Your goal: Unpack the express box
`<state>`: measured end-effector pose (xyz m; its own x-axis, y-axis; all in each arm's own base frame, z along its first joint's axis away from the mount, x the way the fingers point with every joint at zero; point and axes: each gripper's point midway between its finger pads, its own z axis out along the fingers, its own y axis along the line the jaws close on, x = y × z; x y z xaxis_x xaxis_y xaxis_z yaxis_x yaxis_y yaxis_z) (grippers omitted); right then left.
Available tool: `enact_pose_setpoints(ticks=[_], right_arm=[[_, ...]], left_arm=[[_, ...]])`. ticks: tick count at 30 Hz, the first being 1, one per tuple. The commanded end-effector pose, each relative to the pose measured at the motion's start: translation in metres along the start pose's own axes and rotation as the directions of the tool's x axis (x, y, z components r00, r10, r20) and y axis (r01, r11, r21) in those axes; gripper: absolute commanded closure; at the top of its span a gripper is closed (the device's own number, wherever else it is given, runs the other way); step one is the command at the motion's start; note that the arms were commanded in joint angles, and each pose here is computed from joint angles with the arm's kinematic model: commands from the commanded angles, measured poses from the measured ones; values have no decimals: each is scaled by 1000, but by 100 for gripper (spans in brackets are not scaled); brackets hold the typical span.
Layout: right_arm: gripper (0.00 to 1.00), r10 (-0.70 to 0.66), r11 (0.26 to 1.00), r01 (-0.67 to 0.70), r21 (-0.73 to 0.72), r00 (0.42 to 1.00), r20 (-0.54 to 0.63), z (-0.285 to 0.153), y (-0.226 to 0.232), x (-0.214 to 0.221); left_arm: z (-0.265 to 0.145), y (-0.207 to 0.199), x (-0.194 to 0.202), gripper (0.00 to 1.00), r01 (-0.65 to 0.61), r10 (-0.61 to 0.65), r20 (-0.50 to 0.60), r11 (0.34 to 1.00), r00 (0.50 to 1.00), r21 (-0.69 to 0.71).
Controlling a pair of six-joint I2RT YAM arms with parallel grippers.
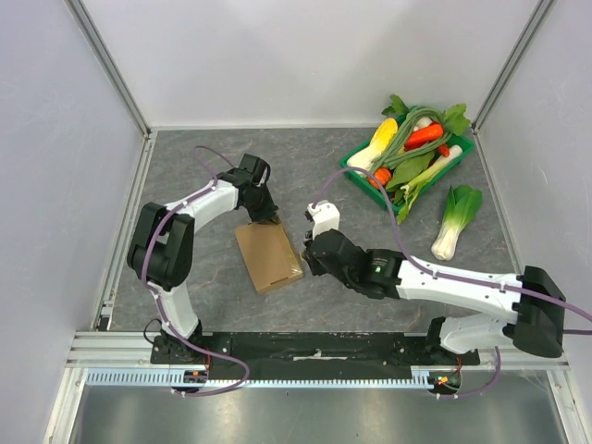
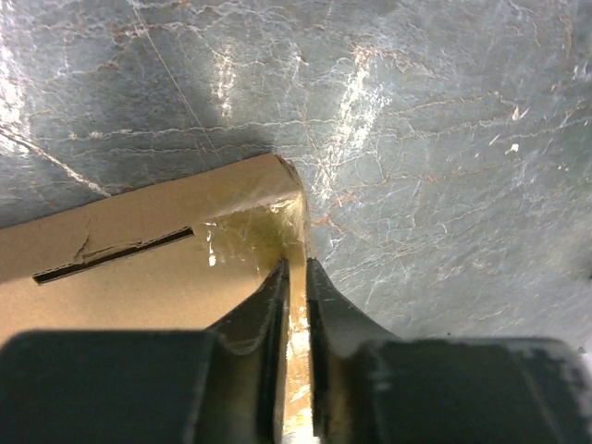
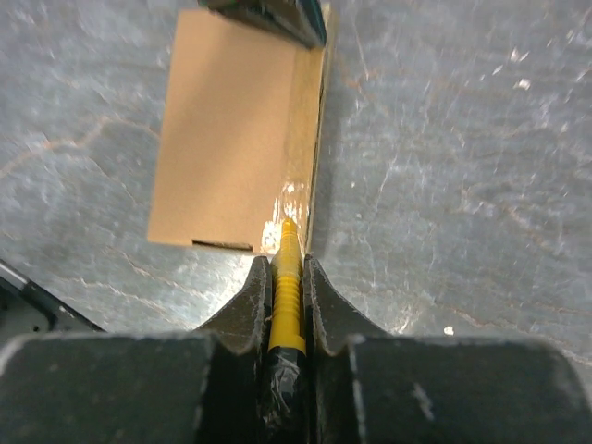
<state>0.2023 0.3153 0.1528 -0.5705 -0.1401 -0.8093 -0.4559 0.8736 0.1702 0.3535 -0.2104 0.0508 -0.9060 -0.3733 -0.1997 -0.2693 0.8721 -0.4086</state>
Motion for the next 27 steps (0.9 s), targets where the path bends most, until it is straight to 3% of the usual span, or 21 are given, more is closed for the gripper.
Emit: enact_pose_setpoints(ticks=[1, 4, 9, 15, 18, 25, 27], right_arm=[[100, -2, 999, -4, 34, 986, 167, -12, -2, -48], [100, -42, 996, 31, 83, 989, 139, -1, -6, -44], [100, -96, 982, 91, 163, 995, 29, 36, -17, -22], [100, -93, 984, 105, 144, 992, -90, 62, -14, 3], [100, -95, 989, 108, 97, 987, -128, 62, -6, 14], [100, -180, 977, 156, -144, 969, -171, 51, 42, 29], [100, -202, 962, 161, -222, 963, -176, 49, 60, 35]], left_arm=[[-31, -15, -17, 77, -122, 114, 124, 991, 986, 58], [-52, -13, -24, 67, -148, 138, 188, 988, 972, 38], [-90, 28, -25, 64, -117, 142, 277, 987, 950, -108], [-84, 111, 11, 66, 25, 27, 223, 974, 975, -227], [-72, 126, 26, 69, 53, -20, 159, 977, 987, -208], [-42, 101, 34, 74, 28, -26, 29, 996, 999, -81], [-38, 77, 27, 75, -10, 9, 19, 1000, 1000, 29]])
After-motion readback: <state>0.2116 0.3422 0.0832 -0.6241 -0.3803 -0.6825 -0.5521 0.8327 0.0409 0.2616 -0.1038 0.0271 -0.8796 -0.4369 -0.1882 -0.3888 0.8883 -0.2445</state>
